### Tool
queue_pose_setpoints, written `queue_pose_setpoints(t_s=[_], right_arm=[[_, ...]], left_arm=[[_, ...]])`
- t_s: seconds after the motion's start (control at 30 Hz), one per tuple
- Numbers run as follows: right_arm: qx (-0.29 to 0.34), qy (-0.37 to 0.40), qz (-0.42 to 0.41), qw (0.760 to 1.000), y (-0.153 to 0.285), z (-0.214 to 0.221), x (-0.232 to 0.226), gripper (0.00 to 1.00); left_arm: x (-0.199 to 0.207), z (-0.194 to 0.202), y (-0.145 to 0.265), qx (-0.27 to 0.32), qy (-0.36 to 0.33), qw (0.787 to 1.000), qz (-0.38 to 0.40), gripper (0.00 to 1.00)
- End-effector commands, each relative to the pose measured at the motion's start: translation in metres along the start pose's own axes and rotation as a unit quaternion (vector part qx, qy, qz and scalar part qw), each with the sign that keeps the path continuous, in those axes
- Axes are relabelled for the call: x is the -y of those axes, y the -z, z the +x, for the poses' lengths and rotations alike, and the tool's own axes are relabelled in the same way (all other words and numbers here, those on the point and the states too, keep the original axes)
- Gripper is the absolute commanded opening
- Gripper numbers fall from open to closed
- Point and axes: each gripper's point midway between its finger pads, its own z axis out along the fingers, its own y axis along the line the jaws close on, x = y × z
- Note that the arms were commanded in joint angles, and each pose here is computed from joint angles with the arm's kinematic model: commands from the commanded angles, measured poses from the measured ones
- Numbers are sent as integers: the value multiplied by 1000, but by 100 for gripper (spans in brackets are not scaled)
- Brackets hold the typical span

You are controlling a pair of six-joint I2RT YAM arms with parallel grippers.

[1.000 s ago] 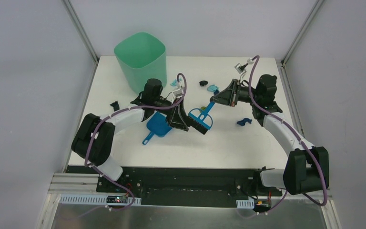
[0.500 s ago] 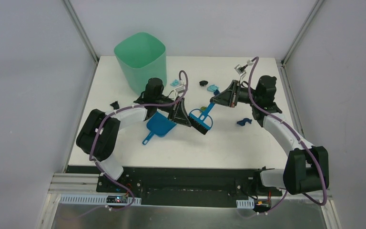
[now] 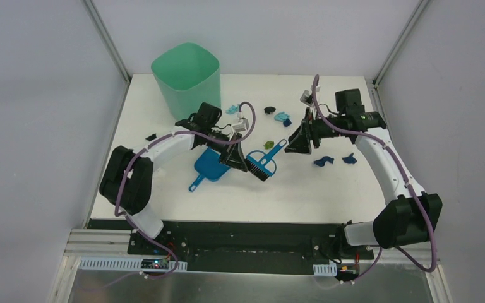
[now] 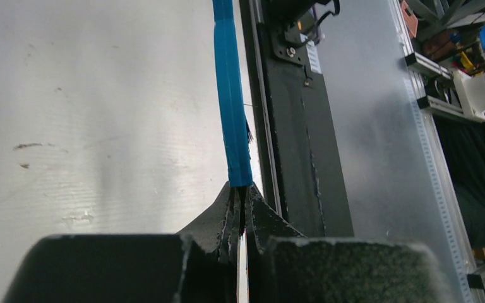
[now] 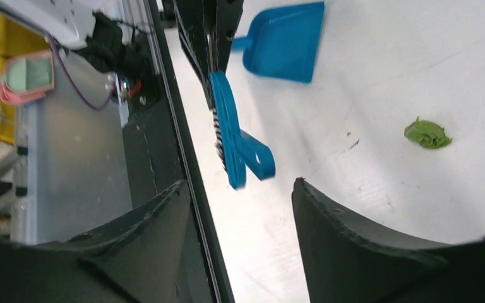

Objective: Sweep away the paper scraps from the table

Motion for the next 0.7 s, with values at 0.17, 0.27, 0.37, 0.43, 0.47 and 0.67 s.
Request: queue_pose_setpoints(t_s=[0.17,0.27,0.37,0.43,0.47,0.67], right_arm=[[-88,98,-41,990,11,28,-28,65],[-95,99,-59,989,1,29,-32,64],[-92,91,-79,988,-15,27,-36,64],[-92,84,-91,988,-24,24,-41,64],[-92,85,-96,987,-27,21,-44,64],[-109,88,-105,985,-35,19,-56,55]], left_arm=[[36,8,6,-40,-70,996,35,0],[38,10,4,-46,-72,996,39,0],[40,13,2,-51,-73,995,41,0],[40,14,1,-53,-70,995,42,0],[40,14,1,-53,-69,995,42,0],[38,13,1,-55,-69,995,35,0]])
